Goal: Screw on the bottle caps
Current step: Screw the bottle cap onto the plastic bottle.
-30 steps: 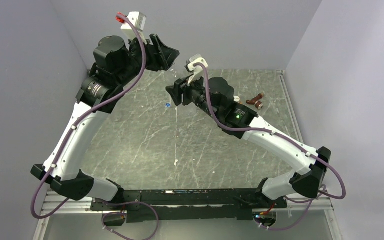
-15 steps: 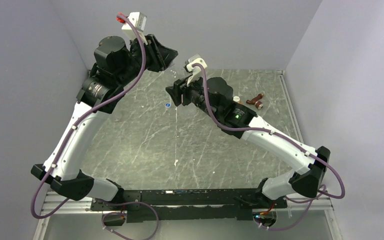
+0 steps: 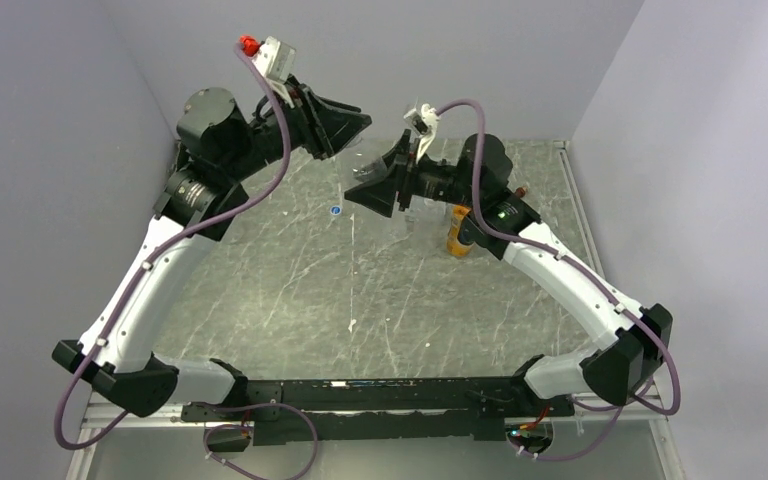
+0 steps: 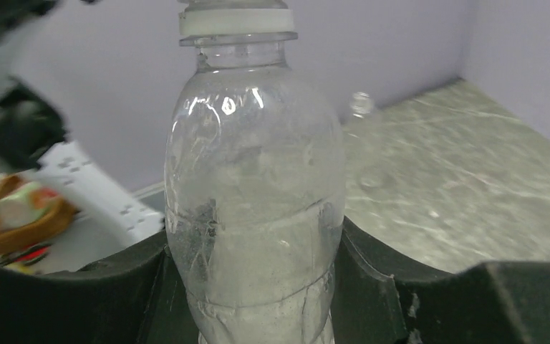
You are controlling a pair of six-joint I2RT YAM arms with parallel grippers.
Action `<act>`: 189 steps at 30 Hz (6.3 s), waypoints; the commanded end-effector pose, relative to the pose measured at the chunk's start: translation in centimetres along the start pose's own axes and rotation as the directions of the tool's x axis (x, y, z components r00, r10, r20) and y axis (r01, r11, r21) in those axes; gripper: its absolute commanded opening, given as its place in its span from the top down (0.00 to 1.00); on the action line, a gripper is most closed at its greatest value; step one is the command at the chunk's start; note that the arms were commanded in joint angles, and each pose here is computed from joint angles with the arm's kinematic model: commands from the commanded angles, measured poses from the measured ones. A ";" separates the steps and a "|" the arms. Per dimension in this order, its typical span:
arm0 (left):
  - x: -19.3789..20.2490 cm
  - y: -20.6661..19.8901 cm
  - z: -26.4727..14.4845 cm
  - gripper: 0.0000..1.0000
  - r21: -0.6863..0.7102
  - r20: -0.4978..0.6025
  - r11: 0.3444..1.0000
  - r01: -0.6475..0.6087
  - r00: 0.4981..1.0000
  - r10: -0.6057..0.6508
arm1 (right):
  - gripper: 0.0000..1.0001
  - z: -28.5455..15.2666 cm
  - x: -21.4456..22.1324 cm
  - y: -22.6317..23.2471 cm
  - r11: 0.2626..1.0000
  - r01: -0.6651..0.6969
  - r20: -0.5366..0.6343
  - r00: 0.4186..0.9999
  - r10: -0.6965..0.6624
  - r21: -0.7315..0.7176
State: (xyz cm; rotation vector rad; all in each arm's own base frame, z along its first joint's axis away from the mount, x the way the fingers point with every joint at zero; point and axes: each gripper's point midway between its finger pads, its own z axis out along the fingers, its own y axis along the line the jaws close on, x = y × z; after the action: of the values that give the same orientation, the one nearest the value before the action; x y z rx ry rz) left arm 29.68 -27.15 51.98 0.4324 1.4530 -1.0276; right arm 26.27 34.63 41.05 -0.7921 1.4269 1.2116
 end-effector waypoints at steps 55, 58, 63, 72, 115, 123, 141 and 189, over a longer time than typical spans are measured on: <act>-3.2 2.6 -0.9 0.21 -0.231 0.050 0.972 0.045 0.998 -0.035 | 0.73 -0.3 -4.2 -2.5 0.871 0.132 0.067 0.980 -0.185 0.473; -2.6 2.7 -0.5 0.23 -0.225 0.037 0.972 0.059 0.998 -0.052 | 0.72 -0.2 -4.2 -2.6 0.869 0.134 0.068 0.980 -0.188 0.476; -1.9 3.1 0.0 0.26 -0.228 0.025 0.970 0.082 0.997 -0.078 | 0.72 0.0 -4.1 -2.7 0.868 0.137 0.062 0.980 -0.189 0.477; -1.3 3.0 0.8 0.40 -0.207 0.012 0.973 0.105 0.994 -0.105 | 0.73 0.3 -3.8 -2.9 0.864 0.141 0.050 0.981 -0.188 0.483; -0.3 -13.6 -7.9 0.94 0.680 -0.080 0.732 -0.031 0.990 0.116 | 0.75 -4.1 -5.4 11.6 0.766 0.051 0.071 0.997 -0.007 -0.640; -2.9 -10.9 -7.3 0.26 0.455 0.053 0.880 -0.137 0.991 0.126 | 0.73 -3.4 -4.7 9.9 0.849 0.066 0.048 0.998 -0.047 -0.524; -6.3 -0.6 -3.8 0.12 -0.131 0.149 0.991 -0.007 0.988 0.027 | 0.71 0.2 -4.7 1.6 0.959 0.181 0.039 0.980 -0.194 0.220; 0.1 -13.7 -8.5 1.00 0.710 -0.074 0.703 -0.040 0.989 0.131 | 0.75 -3.9 -5.3 11.9 0.758 0.051 0.054 0.998 -0.020 -0.650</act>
State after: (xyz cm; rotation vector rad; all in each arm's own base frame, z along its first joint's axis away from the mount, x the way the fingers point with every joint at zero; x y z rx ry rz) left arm 20.19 -27.30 56.85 0.8038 1.1546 -1.2766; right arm 18.69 34.67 46.35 -1.1058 1.1220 1.6063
